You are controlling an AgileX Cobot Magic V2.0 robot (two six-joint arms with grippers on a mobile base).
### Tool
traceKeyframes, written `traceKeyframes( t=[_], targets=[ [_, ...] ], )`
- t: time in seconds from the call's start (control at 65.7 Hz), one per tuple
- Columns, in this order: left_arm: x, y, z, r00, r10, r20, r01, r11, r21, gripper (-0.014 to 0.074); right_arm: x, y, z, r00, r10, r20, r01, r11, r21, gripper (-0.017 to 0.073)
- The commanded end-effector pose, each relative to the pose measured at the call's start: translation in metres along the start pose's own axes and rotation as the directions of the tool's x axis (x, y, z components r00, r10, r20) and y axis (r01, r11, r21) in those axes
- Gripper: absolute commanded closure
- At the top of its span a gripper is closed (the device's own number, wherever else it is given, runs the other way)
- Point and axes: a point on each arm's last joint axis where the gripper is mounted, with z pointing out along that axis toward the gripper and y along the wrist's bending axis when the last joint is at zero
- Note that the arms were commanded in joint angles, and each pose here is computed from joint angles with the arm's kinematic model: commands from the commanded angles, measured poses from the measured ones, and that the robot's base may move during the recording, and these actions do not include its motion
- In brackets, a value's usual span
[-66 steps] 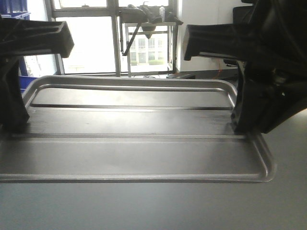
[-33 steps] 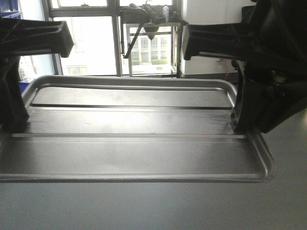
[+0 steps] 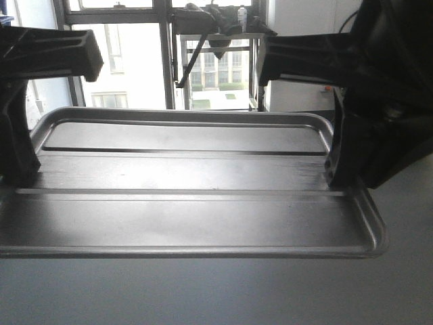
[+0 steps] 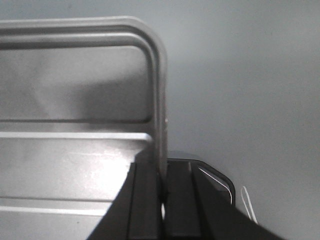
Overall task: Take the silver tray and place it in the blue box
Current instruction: 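Hold the tray level in both grippers while the base drives to the crates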
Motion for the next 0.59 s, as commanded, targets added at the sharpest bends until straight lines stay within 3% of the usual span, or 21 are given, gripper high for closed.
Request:
traceKeyframes(
  t=[0.0,0.578],
  targets=[
    [-0.006,0.0001,-0.0137,0.998,0.0,0.055,-0.002,1.0,0.026,0.0601,-0.0083,0.0019,-0.0117,0.998,-0.023,0.066,0.025,0.999,-0.029,0.0502],
    [-0.0063,0.0006,-0.0136,0.998,-0.002,0.055,0.0,1.0,0.024,0.0601,-0.0083,0.0019,-0.0117,0.997,-0.023,0.067,0.025,0.999,-0.028,0.0502]
  ],
)
